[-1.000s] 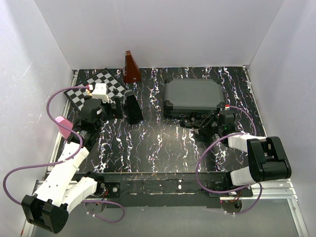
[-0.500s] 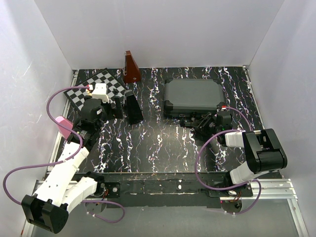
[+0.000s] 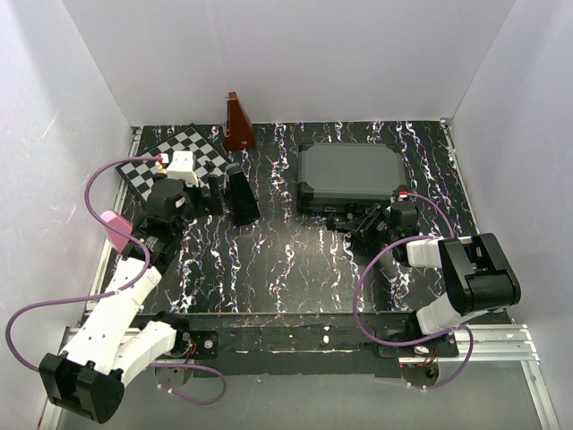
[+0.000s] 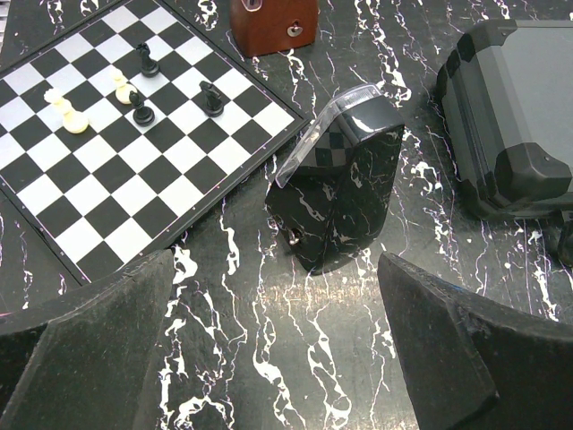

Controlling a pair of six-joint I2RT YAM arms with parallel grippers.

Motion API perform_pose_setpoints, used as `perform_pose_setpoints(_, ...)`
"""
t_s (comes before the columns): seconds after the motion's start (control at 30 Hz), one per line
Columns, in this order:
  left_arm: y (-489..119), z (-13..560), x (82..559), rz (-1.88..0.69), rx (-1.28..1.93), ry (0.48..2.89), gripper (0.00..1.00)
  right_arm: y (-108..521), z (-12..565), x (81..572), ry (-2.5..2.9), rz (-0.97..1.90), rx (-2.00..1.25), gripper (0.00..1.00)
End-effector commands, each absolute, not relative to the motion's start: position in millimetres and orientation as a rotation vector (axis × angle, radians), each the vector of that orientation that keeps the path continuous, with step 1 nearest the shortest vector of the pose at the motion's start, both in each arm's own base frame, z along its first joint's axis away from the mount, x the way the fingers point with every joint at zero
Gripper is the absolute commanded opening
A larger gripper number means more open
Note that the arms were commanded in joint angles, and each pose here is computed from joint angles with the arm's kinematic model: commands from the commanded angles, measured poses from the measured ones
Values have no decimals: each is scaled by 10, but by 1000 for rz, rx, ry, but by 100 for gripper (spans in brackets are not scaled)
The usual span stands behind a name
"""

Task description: Pack up texas hold em set

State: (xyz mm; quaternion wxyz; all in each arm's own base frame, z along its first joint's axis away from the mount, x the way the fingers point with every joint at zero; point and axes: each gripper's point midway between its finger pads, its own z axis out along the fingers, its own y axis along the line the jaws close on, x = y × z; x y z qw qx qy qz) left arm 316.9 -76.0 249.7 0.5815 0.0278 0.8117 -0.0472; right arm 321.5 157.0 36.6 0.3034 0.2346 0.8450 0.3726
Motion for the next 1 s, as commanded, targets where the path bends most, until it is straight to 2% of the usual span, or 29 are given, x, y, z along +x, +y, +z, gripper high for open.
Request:
perform_pose_setpoints(0.0,-740,2497,3173,-99,56,1888,98,1544,843,3590,2030,997,562,43)
perform_pose_setpoints(0.97,-748,2473,3183,-96,61,1897,98,1549,1075,3860,1962,974,515,42)
